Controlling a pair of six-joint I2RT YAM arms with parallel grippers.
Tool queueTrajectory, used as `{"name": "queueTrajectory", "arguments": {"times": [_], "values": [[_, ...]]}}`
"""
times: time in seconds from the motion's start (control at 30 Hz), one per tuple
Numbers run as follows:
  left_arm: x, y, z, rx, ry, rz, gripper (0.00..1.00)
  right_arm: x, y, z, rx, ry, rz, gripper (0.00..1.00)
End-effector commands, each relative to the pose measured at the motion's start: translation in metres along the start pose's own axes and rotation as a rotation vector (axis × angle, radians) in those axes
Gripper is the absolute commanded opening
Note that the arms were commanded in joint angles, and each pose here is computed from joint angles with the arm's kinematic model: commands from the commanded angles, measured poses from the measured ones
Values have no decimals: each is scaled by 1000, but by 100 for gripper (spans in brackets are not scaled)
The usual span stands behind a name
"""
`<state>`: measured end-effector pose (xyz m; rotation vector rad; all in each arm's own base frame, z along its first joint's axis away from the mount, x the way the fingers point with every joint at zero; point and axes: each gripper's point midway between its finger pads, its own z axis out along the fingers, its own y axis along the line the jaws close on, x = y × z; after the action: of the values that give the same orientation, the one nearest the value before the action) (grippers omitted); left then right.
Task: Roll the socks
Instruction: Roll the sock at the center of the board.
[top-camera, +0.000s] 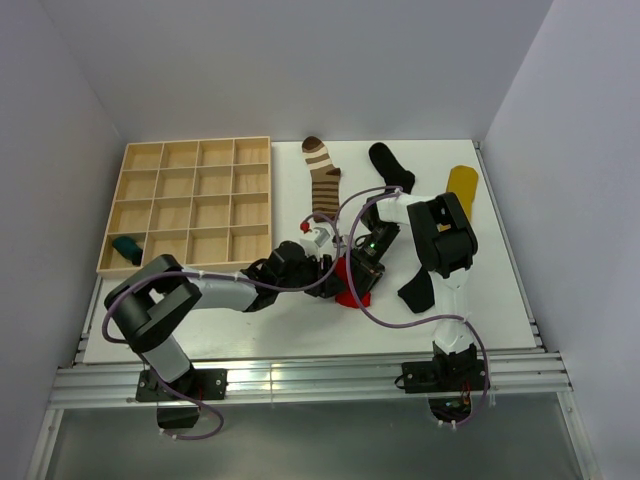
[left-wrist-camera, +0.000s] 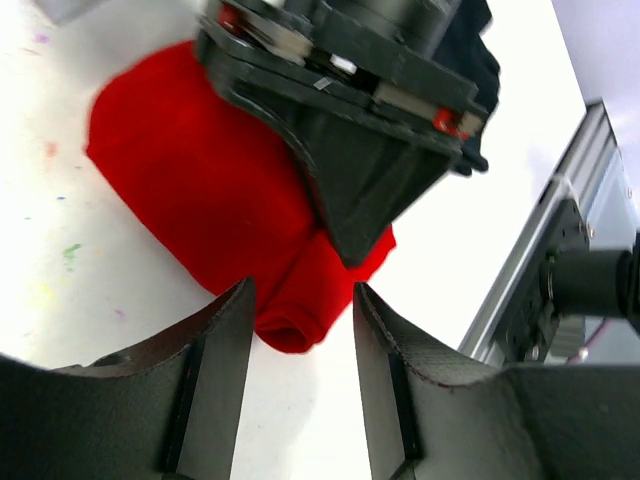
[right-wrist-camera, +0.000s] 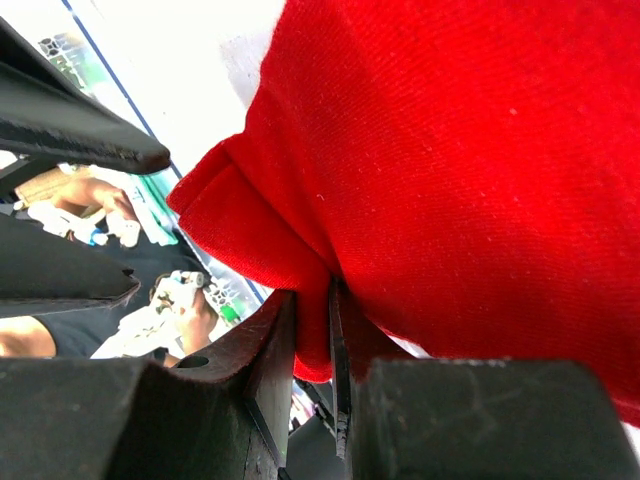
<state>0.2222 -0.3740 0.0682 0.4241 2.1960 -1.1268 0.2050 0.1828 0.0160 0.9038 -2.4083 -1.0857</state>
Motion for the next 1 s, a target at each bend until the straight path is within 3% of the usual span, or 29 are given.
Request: {"name": "queueTrajectory", "arguments": {"times": [0.0,0.47,0.73,0.97], "values": [[-6,-20,4,110,6,82,49,-23,-42,-4,179,-30,-135,18],[16,-7,12,99,58,86,50,-23,-43,-2,180,-21,-125,18],[24,-6,16,95,74,-33,47,-25,-42,-2,190,-23,-125,18],[25,-8,16,106,77,-54,48,-25,-42,0,195,-17,-124,18]]}}
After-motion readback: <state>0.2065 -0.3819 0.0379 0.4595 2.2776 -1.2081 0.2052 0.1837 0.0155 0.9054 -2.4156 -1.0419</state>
